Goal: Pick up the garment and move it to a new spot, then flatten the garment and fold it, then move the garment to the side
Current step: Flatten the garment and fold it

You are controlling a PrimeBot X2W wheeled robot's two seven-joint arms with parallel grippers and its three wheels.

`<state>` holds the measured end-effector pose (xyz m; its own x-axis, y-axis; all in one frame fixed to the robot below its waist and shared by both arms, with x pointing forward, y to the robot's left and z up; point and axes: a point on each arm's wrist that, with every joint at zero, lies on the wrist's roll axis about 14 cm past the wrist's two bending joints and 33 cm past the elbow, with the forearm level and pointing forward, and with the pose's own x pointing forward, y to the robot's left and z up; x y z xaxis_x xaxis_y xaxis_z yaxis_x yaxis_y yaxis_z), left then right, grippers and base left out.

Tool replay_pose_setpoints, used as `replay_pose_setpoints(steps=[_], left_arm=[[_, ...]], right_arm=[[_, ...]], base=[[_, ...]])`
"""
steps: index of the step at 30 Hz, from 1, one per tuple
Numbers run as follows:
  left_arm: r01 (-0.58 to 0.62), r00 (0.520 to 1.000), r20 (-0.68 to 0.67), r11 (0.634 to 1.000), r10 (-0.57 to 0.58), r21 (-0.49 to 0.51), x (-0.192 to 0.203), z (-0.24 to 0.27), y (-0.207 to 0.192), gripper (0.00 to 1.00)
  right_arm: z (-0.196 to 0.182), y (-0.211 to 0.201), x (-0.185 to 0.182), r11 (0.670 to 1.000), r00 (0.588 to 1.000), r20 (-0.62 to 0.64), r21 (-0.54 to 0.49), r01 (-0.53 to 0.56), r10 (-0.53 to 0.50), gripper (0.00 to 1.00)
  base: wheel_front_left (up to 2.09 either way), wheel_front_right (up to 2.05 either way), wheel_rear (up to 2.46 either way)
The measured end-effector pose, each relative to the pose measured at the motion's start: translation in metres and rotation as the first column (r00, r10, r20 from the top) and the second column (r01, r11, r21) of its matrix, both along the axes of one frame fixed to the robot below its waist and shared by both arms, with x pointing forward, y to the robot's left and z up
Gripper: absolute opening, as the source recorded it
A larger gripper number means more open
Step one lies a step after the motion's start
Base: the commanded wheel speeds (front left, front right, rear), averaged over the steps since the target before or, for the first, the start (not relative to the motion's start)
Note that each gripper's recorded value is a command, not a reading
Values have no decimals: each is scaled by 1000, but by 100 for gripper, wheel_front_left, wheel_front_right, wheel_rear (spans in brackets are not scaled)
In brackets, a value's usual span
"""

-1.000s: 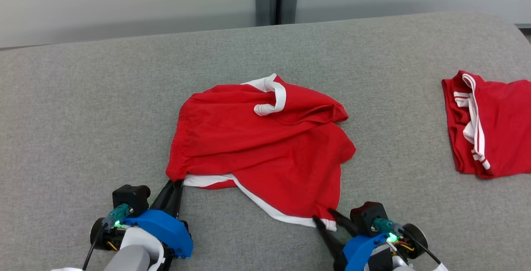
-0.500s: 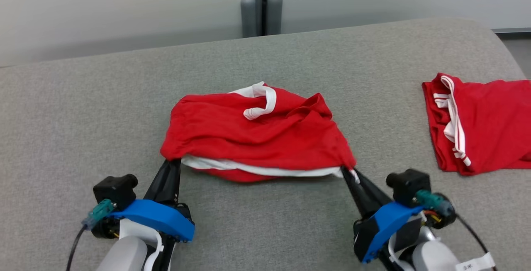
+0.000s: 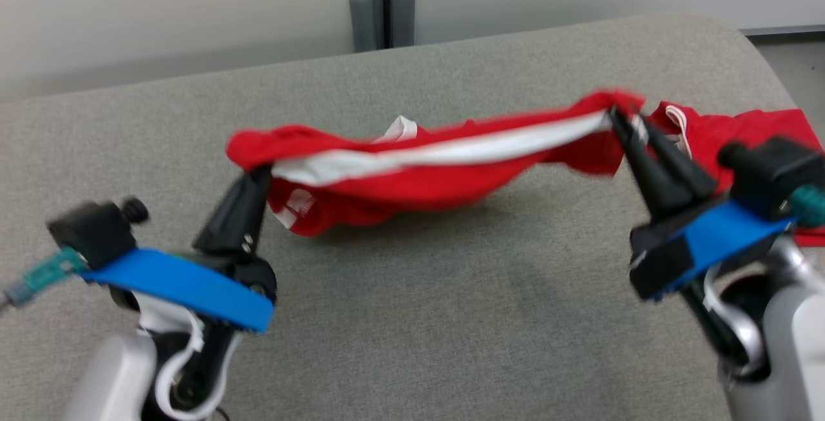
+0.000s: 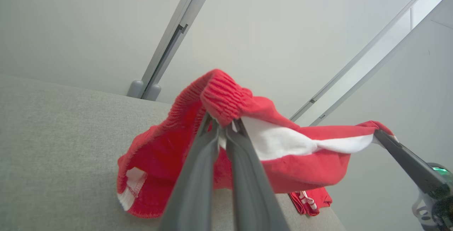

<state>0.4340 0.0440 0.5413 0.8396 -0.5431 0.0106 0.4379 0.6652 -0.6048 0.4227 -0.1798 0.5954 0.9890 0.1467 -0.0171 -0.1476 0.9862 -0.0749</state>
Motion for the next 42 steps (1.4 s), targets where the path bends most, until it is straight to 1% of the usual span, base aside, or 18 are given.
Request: replay_pose_setpoints(steps=[3, 5, 7, 9, 11, 15, 17, 19, 21, 24, 26, 28, 31, 32, 34, 37, 39, 42], left_arm=[[22, 1000, -2, 1000, -22, -16, 21, 17, -1, 0], [25, 1000, 1, 999, -25, 23, 42, 23, 3, 0], [22, 1000, 11, 995, -24, 100, 69, 23, 7, 0], [2, 1000, 8, 995, -3, 101, 95, 25, 9, 0], [-38, 999, 26, 992, 35, 118, 124, 28, 16, 0], [-143, 987, 94, 982, 132, 122, 170, 39, 35, 0], [-190, 969, 184, 975, 167, 117, 185, 57, 43, 0], [-191, 949, 281, 969, 142, 157, 193, 74, 42, 0], [-210, 933, 324, 967, 155, 143, 198, 85, 43, 0], [-239, 908, 377, 965, 183, 106, 203, 97, 46, 0], [-254, 901, 382, 963, 205, 83, 203, 93, 48, 0], [-253, 910, 354, 966, 216, 60, 199, 79, 48, 0], [-229, 940, 283, 966, 189, 116, 183, 35, 44, 0], [-219, 952, 244, 967, 183, 130, 176, 17, 43, 0], [-179, 975, 166, 963, 146, 204, 155, -22, 38, 0], [-110, 994, 20, 953, 109, 281, 116, -80, 34, 0], [-45, 996, -61, 945, 68, 324, 86, -110, 29, 0], [23, 988, -154, 940, 32, 340, 45, -137, 25, 0]], right_arm=[[23, -6, 26, 1000, 998, 55, -27, -9, 11, 0], [33, -11, 48, 999, 997, 78, -34, -11, 14, 0], [42, -13, 73, 999, 994, 105, -49, -17, 22, 0], [45, -9, 100, 997, 992, 120, -75, -33, 42, 0], [46, -11, 126, 990, 990, 130, -138, -34, 52, 0], [47, -8, 169, 985, 984, 164, -167, -39, 67, 0], [68, -6, 183, 987, 966, 246, -156, -35, 73, 0], [89, -4, 191, 989, 941, 330, -147, -30, 78, 0], [104, -2, 194, 988, 916, 393, -151, -27, 85, 0], [108, 0, 196, 986, 893, 438, -166, -29, 100, 0], [95, 2, 198, 984, 905, 412, -175, -37, 107, 0], [71, 3, 196, 982, 929, 352, -180, -50, 112, 0], [15, -2, 187, 983, 975, 198, -171, -63, 97, 0], [-5, -2, 182, 984, 986, 135, -166, -70, 93, 0], [-44, -8, 167, 988, 997, 15, -140, -68, 71, 0], [-92, -16, 138, 995, 987, -151, -85, -57, 44, 0], [-114, -21, 118, 997, 973, -227, -58, -48, 33, 0], [-137, -27, 85, 998, 947, -320, -34, -43, 30, 0]], base=[[0, 0, 0], [0, 0, 0], [0, 0, 0], [0, 0, 0], [0, 0, 0], [0, 0, 0], [0, 0, 0], [0, 0, 0], [0, 0, 0], [0, 0, 0], [0, 0, 0], [0, 0, 0], [0, 0, 0], [0, 0, 0], [0, 0, 0], [0, 0, 0], [0, 0, 0], [0, 0, 0]])
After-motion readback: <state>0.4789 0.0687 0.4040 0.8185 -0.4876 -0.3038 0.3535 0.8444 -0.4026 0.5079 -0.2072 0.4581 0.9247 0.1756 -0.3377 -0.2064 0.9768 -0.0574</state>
